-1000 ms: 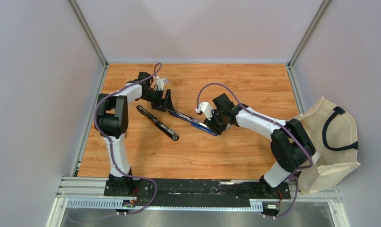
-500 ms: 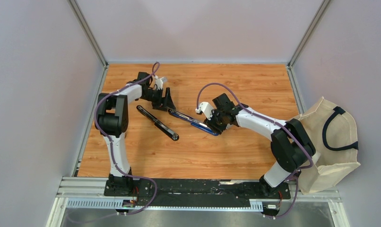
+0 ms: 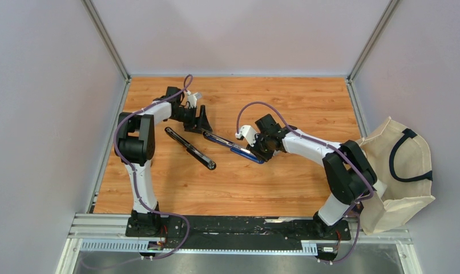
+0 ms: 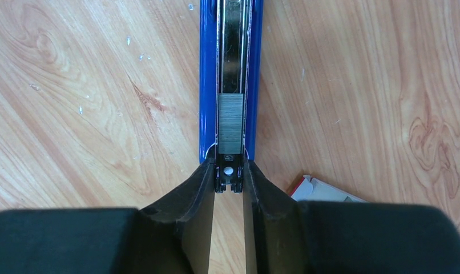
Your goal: Load the staples into the stapler
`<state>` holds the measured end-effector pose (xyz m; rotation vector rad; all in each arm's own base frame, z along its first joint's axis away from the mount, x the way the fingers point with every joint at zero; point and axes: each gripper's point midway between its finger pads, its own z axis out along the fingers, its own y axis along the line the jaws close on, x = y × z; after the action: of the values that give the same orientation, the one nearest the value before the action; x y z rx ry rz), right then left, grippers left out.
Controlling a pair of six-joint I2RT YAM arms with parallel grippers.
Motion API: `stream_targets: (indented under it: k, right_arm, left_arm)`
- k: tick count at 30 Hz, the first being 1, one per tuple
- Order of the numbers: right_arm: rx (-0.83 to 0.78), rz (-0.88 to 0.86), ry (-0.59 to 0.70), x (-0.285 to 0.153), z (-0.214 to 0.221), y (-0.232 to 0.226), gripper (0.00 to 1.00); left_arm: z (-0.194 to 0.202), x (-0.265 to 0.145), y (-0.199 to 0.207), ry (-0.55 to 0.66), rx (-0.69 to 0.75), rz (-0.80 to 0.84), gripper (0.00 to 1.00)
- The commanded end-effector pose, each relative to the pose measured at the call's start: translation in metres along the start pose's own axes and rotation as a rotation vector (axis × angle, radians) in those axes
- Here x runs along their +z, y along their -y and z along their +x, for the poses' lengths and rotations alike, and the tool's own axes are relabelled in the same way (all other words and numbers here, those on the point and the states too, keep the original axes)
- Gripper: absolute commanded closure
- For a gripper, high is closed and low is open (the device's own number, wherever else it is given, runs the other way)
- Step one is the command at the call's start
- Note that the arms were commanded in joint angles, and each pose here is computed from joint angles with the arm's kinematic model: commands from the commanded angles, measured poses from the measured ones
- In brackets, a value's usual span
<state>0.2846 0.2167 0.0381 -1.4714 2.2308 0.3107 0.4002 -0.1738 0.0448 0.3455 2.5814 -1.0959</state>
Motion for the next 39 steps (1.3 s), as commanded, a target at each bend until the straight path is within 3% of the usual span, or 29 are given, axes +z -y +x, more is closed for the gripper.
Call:
stream_targets:
  k: [1, 14, 22, 33, 39]
  right_arm:
    - [-0.022, 0.006, 0.026, 0.003, -0.009, 0.002, 0.78]
    - [-0.022, -0.004, 0.001, 0.011, -0.005, -0.001, 0.88]
    - [-0.017, -0.004, -0.018, 0.016, -0.002, -0.001, 0.88]
    - [-0.014, 0.019, -0.02, 0.015, -0.002, 0.004, 0.88]
    - [-0.012, 0.026, -0.017, 0.014, -0.003, 0.005, 0.88]
  left_arm:
    - [-0.003, 0.003, -0.004, 0.016, 0.008, -0.019, 0.16]
    - [-0.008, 0.008, 0.018, 0.055, 0.052, 0.029, 0.16]
    - [-0.011, -0.002, 0.038, 0.071, 0.081, 0.093, 0.16]
    - [0.014, -0.012, 0.007, -0.036, 0.103, -0.157, 0.16]
    - [0.022, 0.001, 0.022, -0.069, 0.127, -0.118, 0.16]
